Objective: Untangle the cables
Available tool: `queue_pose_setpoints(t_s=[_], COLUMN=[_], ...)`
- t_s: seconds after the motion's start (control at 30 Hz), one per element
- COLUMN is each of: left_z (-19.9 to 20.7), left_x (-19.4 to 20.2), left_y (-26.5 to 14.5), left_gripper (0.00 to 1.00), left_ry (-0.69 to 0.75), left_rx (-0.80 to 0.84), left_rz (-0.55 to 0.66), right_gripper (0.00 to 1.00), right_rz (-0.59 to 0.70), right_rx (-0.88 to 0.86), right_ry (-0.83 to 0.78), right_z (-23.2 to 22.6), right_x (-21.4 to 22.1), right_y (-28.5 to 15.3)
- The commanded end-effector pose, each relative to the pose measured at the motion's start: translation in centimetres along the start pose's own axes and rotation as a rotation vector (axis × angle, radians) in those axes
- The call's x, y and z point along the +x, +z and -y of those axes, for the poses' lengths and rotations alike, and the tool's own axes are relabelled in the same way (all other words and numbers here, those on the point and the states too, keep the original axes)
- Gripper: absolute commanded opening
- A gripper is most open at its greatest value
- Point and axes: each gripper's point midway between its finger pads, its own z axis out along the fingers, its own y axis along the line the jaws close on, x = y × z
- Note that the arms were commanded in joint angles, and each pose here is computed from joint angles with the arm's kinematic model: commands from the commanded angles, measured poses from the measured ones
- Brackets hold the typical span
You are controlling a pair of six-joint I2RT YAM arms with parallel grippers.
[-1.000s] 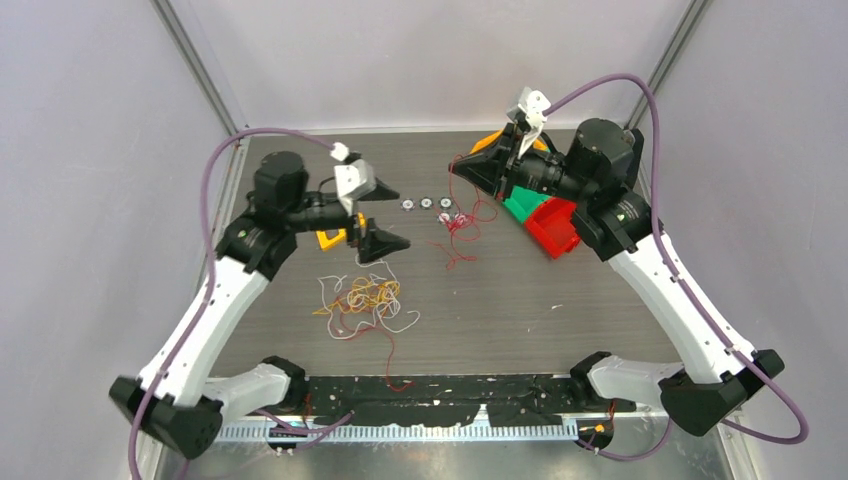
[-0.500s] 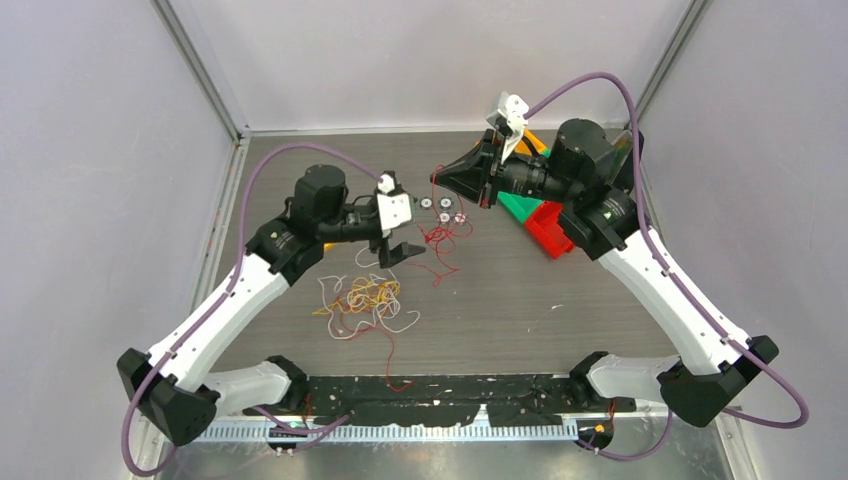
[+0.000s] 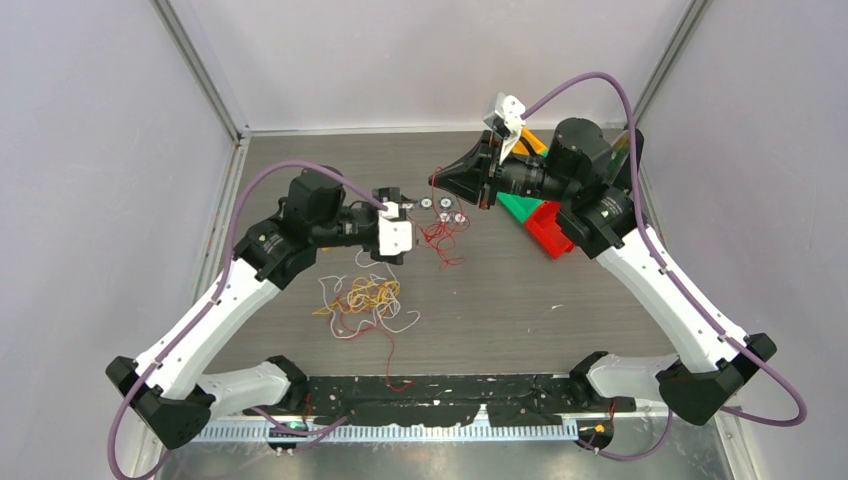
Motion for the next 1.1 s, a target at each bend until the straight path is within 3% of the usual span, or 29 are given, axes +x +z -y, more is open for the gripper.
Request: queue_pose_setpoints(t_s=[0.0, 0.07, 0.17, 0.2, 0.33, 0.47, 0.6, 0.8, 1.07], left_z=[-1.5, -1.3, -0.2, 0.2, 1.4, 4.9, 7.4, 9.0, 8.4], left_x=[-1.5, -2.0, -1.2, -0.2, 4.5, 12.3, 17.7, 20.4, 19.5], left_y=[-0.3, -0.2, -0.3, -0.5, -2.0, -3.3, -4.8, -6.2, -6.4], left_gripper=[0.60, 0.43, 0.03, 0.00, 0.00, 0.00, 0.00, 0.00, 0.00], left_ry=[0.144, 0.152, 0.134, 0.117, -0.059, -0.265, -0.368, -0.454, -0.505], left_rx=[-0.016, -0.001, 0.038, 0.042, 0.010, 0.006, -0.002, -0.020, -0.040], left_rz=[-0.004, 0.008, -0.023, -0.056, -0.129, -0.263, -0.366, -0.413, -0.373], right_gripper=[0.05, 0.05, 0.05, 0.05, 0.05, 0.05, 0.05, 0.05, 0.05], right_rz=[0.034, 0.033, 0.042, 0.051, 0.114, 0.199, 0.259, 0.304, 0.336], right_rx=[-0.024, -0.019, 0.008, 0.020, 0.111, 0.205, 0.262, 0.365, 0.484], right_ry=[-0.024, -0.023, -0.035, -0.042, -0.078, -0.142, -0.193, -0.252, -0.304], right_z=[-0.6, -0.5, 0.1, 0.3, 2.3, 3.9, 4.4, 5.9, 8.7], right_x=[-1.1, -1.0, -1.5, -2.0, -5.6, -10.4, -13.6, -16.1, -18.0], right_y=[0.0, 0.0, -0.2, -0.4, -2.3, -4.9, -6.7, -9.1, -11.7])
